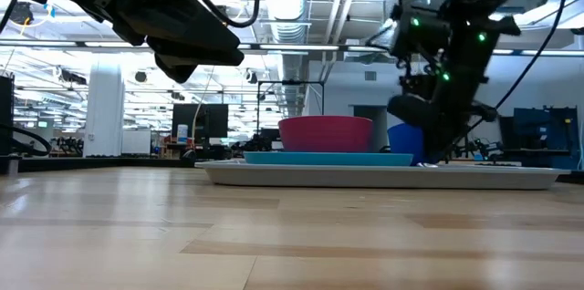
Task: Set up tray
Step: Return to Home Position
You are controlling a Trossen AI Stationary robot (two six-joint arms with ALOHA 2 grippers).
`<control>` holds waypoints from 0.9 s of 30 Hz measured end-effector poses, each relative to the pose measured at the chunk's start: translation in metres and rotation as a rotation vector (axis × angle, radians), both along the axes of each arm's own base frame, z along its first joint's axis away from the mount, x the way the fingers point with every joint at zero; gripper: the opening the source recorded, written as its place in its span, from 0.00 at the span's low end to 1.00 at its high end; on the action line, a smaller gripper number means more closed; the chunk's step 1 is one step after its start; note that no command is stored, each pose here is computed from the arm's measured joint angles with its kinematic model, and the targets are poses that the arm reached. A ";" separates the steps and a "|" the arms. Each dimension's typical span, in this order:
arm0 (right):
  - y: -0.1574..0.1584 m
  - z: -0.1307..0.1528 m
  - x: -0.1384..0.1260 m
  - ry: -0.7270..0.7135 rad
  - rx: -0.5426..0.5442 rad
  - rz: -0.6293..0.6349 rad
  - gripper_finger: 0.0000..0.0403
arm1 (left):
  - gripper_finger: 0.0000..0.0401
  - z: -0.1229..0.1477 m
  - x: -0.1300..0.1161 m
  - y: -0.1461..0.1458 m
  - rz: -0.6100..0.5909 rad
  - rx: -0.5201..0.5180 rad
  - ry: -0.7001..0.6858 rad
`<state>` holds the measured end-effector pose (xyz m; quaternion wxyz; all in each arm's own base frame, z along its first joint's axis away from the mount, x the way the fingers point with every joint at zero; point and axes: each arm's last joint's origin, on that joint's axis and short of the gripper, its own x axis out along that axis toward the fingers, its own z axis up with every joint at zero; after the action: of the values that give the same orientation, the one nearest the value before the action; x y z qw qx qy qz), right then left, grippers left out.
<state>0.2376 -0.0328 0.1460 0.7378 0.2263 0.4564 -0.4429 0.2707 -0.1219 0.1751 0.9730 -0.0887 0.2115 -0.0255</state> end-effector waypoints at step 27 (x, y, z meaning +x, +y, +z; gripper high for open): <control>0.079 0.127 -0.084 -0.279 -0.415 0.885 0.00 | 0.21 0.110 -0.222 0.119 0.277 0.224 -0.253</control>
<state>0.1539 0.0463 0.2731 0.9381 -0.0831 0.3079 -0.1350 0.0486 -0.0032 0.2847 0.9898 -0.0046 0.0751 0.1214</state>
